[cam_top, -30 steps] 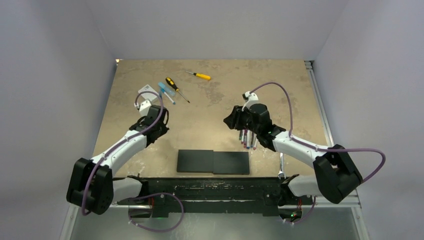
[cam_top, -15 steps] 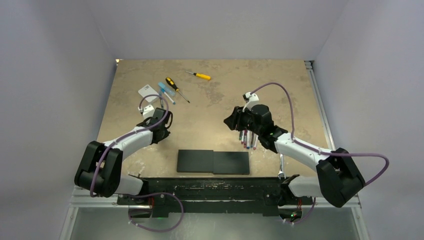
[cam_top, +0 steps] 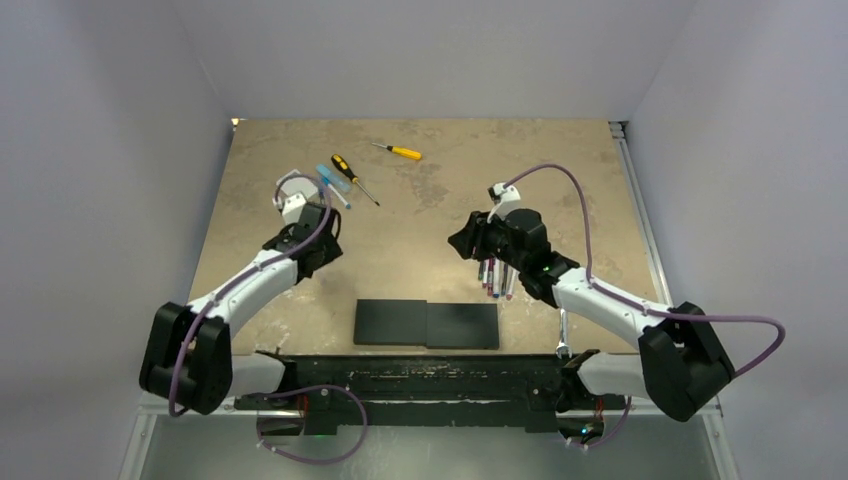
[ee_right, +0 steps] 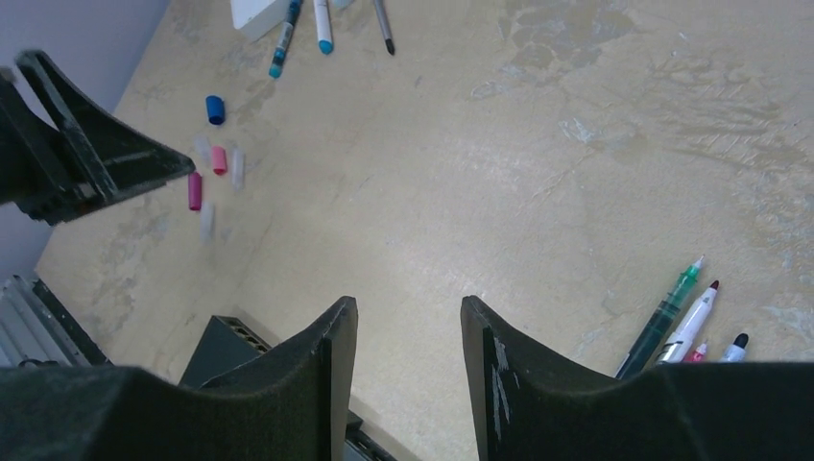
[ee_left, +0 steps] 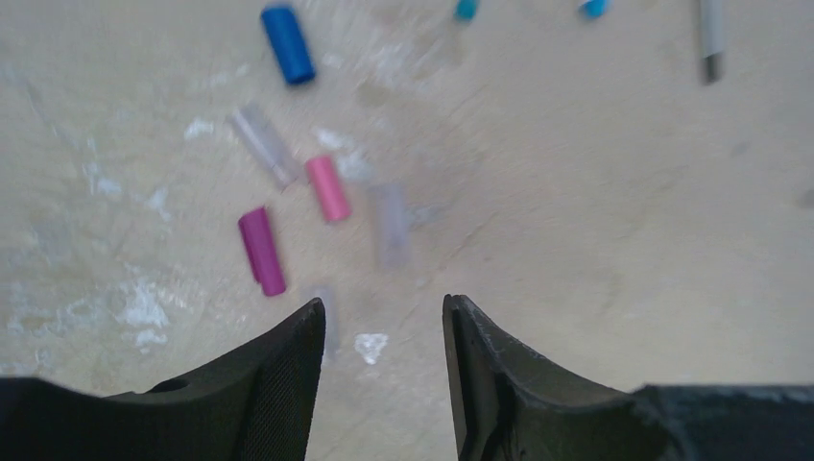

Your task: Open the pen caps

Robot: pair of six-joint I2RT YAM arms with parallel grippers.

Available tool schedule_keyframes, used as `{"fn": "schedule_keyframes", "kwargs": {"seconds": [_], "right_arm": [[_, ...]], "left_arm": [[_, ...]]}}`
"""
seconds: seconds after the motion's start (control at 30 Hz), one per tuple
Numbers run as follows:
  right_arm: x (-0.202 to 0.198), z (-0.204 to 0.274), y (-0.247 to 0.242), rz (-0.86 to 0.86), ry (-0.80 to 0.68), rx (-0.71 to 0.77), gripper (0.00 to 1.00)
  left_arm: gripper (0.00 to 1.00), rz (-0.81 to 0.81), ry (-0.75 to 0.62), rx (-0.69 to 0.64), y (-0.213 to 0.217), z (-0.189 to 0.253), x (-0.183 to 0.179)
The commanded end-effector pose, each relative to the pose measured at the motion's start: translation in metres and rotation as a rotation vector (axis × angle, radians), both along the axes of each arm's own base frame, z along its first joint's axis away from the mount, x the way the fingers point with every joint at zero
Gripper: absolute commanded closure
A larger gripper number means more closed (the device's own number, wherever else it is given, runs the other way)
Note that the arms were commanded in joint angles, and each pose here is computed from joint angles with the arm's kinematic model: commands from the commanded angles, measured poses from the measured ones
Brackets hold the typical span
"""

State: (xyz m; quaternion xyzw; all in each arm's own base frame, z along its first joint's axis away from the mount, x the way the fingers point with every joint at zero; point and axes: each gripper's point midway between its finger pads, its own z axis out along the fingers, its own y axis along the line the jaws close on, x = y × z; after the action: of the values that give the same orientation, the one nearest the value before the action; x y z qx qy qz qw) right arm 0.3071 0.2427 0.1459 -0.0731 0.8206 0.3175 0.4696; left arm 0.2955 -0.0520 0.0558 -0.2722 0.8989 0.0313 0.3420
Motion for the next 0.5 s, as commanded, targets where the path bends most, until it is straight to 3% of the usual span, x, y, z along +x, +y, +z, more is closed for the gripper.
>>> {"fn": "schedule_keyframes", "kwargs": {"seconds": [0.0, 0.07, 0.17, 0.3, 0.47], "right_arm": [[-0.003, 0.025, 0.002, 0.022, -0.068, 0.037, 0.53], [-0.007, 0.028, 0.003, 0.035, -0.068, 0.049, 0.53], [-0.014, 0.028, 0.004, 0.053, -0.060, 0.065, 0.53], [-0.021, 0.023, 0.000, 0.055, -0.055, 0.065, 0.53], [-0.028, 0.012, 0.003, 0.084, -0.033, 0.063, 0.54]], "left_arm": [[0.51, -0.094, -0.253, 0.037, -0.005, 0.100, 0.048], [0.48, -0.104, -0.301, 0.088, -0.001, 0.128, 0.069], [0.46, -0.122, -0.261, 0.135, 0.005, 0.127, 0.101], [0.48, -0.172, -0.208, 0.071, 0.004, 0.103, 0.133], [0.48, -0.238, -0.125, 0.106, 0.003, 0.070, 0.155]]}}
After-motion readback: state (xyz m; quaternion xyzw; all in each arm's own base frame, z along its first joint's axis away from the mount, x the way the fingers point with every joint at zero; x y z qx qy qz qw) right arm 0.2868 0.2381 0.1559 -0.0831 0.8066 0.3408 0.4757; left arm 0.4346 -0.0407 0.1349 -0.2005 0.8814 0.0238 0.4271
